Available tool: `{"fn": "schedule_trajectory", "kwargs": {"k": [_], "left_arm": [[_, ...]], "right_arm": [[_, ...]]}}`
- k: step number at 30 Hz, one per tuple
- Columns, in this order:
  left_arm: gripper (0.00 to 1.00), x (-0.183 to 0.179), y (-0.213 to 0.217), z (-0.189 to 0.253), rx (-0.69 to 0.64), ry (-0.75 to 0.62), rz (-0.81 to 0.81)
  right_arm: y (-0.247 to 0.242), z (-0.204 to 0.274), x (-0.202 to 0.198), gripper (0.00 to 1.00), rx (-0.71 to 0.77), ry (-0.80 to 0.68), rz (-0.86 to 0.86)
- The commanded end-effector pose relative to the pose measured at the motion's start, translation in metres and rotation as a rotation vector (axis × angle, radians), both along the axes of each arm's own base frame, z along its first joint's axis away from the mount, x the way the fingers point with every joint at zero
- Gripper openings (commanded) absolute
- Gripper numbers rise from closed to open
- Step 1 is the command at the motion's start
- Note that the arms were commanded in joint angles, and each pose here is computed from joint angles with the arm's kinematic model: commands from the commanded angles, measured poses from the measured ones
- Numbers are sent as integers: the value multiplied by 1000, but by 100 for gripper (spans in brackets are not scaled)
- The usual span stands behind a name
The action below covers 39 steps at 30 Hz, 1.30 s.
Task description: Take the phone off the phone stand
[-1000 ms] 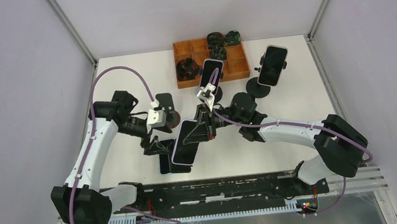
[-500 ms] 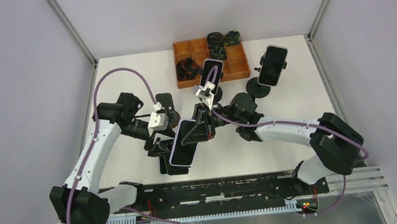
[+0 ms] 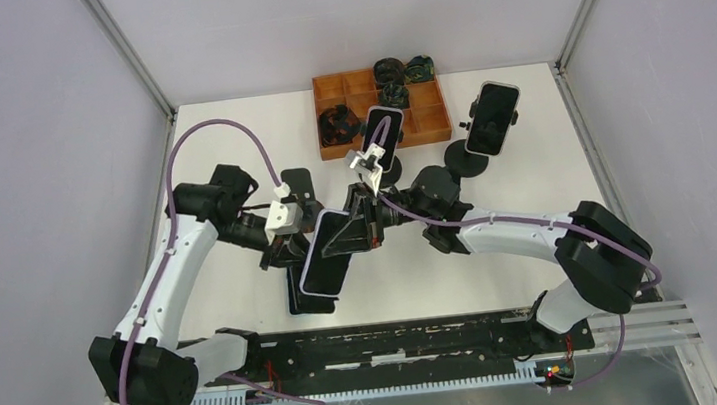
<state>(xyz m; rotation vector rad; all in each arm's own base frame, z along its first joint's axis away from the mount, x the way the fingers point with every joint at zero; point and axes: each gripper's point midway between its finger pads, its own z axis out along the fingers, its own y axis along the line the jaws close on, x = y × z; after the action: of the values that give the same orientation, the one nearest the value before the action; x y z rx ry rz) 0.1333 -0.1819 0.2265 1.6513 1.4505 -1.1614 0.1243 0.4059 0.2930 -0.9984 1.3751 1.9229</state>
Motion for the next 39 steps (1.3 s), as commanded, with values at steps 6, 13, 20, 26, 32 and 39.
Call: {"fn": "schedule_trajectory", "kwargs": {"k": [6,13,20,26,32,39], "left_arm": [[2,7,-10,22,-69,6,2],[2,6,-19,43,-143,76,17],[2,6,-23,54,-186,127,21],[2,6,-23,56,-189,114,19],[2,5,-23,57,-190,90,14],[2,2,-22,56,-194,67,8]], "right_arm": [[0,51,12,0,120,-73,-119],[-3,56,24,15,126,-36,-207],[-12,59,26,29,139,-22,-258],[-19,70,25,38,162,-25,-286],[-25,72,24,44,165,-21,-298],[-33,72,25,39,179,-16,-322]]}}
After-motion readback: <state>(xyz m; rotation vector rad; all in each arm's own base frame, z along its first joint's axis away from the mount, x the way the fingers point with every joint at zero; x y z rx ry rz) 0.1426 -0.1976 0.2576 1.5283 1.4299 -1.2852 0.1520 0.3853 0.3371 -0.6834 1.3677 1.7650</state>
